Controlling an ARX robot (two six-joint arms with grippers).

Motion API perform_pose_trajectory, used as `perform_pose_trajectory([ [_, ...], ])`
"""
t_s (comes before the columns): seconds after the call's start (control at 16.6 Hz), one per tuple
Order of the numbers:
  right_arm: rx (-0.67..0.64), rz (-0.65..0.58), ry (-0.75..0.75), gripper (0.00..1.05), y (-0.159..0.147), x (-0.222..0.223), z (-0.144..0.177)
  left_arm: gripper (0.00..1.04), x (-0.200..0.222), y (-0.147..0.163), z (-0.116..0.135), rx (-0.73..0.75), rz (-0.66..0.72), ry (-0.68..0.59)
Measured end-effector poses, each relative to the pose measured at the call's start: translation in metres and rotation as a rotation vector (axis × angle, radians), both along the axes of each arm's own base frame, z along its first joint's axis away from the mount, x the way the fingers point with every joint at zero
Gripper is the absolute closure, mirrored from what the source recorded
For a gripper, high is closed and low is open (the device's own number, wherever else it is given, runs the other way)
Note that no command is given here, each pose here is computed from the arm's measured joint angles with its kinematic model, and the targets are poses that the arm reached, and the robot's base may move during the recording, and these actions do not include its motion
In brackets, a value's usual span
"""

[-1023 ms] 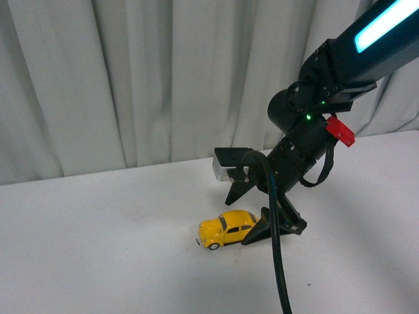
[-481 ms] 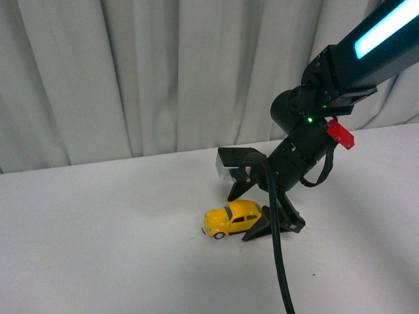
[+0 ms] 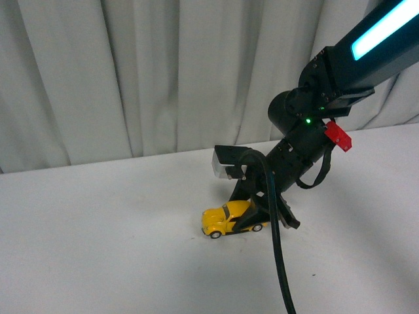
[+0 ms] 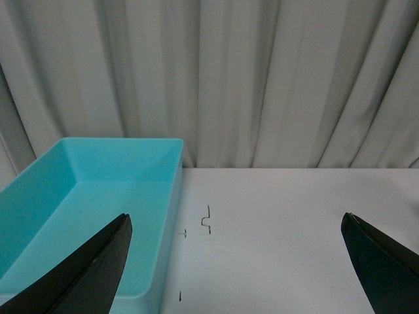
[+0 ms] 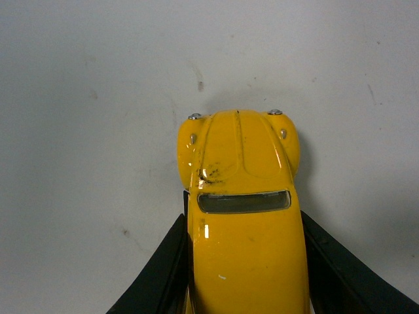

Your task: Wind up and store yellow beetle toy

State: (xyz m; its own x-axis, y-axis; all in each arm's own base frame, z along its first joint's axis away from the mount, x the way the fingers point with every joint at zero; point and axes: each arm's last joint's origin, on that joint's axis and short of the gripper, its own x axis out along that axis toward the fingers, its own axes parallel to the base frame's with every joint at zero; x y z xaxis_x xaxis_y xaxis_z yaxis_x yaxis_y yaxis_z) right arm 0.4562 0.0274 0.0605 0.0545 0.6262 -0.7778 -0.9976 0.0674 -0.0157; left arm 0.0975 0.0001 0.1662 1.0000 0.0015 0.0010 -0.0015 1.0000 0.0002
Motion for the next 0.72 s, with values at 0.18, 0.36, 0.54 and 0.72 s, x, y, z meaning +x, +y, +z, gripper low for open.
perform_pose_trajectory([
  [0.18,0.002,0.008,-0.003,0.63,-0.001,-0.004,-0.002,0.07,0.0,0.0,0.0,0.0,0.0,0.0],
  [0.36,0.001,0.032,-0.034,0.63,-0.002,-0.008,-0.003,0.07,0.0,0.0,0.0,0.0,0.0,0.0],
  [0.54,0.003,0.015,-0.041,0.63,-0.014,-0.016,-0.006,0.07,0.0,0.0,0.0,0.0,0.0,0.0],
  [0.72,0.01,-0.011,-0.036,0.63,-0.031,-0.024,-0.009,0.07,0.0,0.0,0.0,0.0,0.0,0.0],
])
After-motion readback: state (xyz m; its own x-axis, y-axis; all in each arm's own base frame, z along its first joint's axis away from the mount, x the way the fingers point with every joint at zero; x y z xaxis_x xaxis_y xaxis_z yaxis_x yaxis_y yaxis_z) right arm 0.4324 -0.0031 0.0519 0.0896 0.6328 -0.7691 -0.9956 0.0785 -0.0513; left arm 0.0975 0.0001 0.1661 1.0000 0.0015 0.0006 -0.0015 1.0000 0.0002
